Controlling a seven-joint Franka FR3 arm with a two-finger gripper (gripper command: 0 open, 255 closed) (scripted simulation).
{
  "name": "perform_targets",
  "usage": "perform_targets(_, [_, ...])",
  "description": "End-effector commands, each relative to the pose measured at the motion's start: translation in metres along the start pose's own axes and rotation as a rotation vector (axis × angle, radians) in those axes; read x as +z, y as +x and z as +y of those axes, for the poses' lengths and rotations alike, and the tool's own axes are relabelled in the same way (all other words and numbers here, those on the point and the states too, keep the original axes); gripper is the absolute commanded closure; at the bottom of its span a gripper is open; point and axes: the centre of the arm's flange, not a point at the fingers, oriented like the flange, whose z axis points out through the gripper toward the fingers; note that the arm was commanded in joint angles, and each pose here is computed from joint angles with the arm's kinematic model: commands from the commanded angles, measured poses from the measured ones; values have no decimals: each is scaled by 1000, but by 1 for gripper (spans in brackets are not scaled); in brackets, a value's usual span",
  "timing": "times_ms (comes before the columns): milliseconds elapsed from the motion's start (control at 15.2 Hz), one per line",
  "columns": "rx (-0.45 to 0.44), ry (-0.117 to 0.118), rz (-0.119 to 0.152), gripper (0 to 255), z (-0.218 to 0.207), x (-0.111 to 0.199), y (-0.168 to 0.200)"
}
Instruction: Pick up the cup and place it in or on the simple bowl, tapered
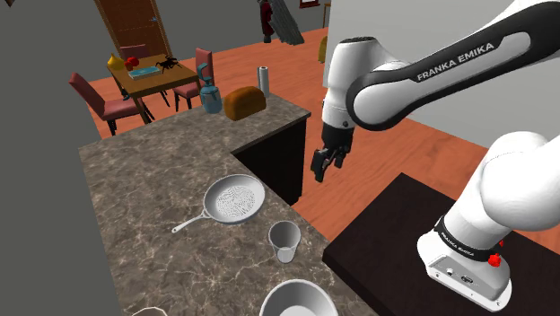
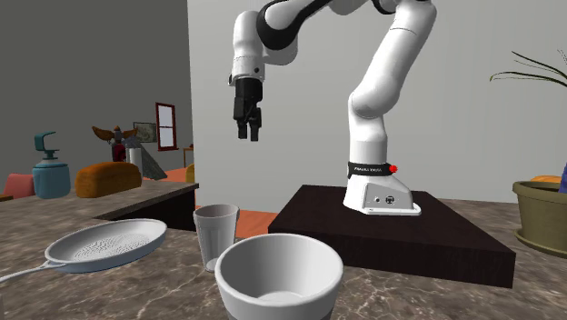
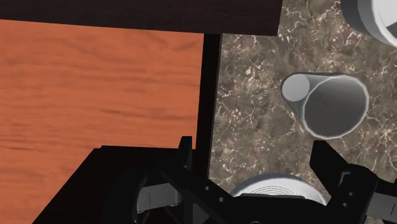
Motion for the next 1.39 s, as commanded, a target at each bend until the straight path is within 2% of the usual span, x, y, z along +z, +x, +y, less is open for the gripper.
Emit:
perform_targets(0, [1,6,-3,0,-15,27,6])
perform_targets(726, [2,38,-27,0,-90,147,27])
perform_targets(1320, [2,40,-28,0,-96,193,26])
